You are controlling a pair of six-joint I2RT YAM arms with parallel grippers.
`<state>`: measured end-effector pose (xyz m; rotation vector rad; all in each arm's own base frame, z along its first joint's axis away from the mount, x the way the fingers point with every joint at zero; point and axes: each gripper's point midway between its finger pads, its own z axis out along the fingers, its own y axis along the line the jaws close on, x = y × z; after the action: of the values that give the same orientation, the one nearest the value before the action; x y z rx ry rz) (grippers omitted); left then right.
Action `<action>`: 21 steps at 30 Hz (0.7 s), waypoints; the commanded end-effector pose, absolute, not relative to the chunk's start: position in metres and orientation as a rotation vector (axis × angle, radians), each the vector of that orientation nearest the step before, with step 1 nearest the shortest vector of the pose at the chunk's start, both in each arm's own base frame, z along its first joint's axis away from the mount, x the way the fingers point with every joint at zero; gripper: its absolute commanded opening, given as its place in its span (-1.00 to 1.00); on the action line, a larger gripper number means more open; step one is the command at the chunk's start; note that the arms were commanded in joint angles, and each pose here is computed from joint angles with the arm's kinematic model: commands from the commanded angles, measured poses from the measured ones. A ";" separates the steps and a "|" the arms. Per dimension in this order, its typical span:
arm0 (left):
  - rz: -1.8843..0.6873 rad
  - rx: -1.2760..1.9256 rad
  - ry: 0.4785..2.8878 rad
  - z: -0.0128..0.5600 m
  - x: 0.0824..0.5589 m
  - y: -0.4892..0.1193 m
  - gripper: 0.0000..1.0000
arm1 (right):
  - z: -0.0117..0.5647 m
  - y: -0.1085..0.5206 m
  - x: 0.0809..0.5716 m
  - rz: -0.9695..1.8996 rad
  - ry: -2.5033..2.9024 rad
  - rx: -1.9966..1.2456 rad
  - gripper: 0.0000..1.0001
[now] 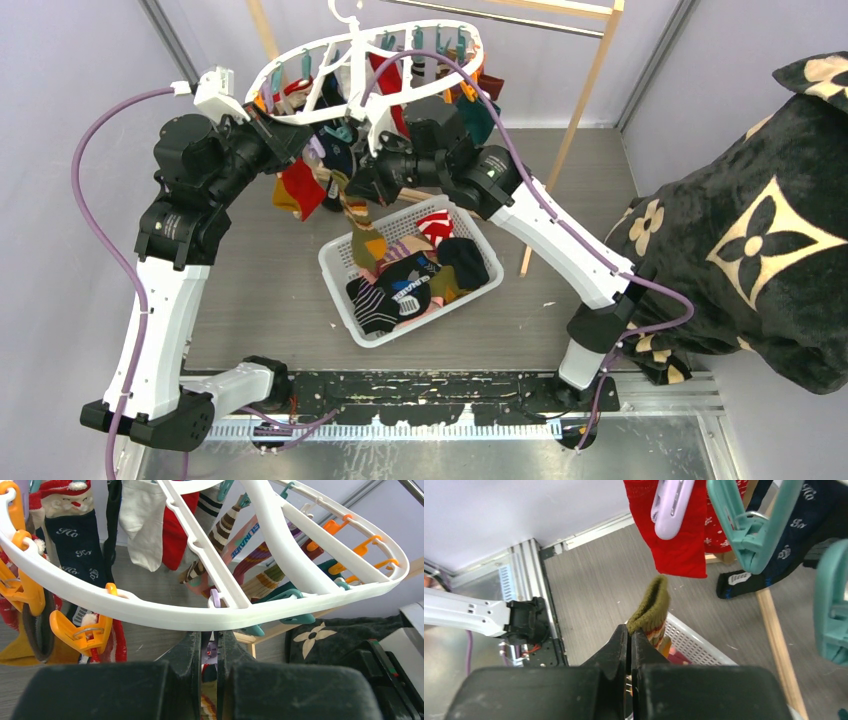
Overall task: Clip the socks to the hanger
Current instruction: Clamp the sock onto the hanger.
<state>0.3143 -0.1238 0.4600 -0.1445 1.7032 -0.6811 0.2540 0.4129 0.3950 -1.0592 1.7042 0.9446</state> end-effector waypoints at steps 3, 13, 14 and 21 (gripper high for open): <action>-0.617 -0.175 1.723 0.451 0.317 -0.114 -1.00 | 0.431 0.424 0.263 0.775 1.545 -1.045 -0.98; -0.613 -0.173 1.723 0.450 0.317 -0.113 -1.00 | 0.435 0.436 0.273 0.648 1.500 -1.008 -0.98; -0.612 -0.173 1.724 0.450 0.317 -0.113 -1.00 | 0.436 0.436 0.274 0.641 1.499 -1.002 -0.98; -0.616 -0.175 1.720 0.452 0.317 -0.113 -1.00 | 0.444 0.437 0.280 0.606 1.481 -0.969 -0.98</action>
<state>0.3141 -0.1237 0.4598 -0.1441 1.7031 -0.6802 0.2722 0.4371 0.3955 -1.0654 1.6040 0.6244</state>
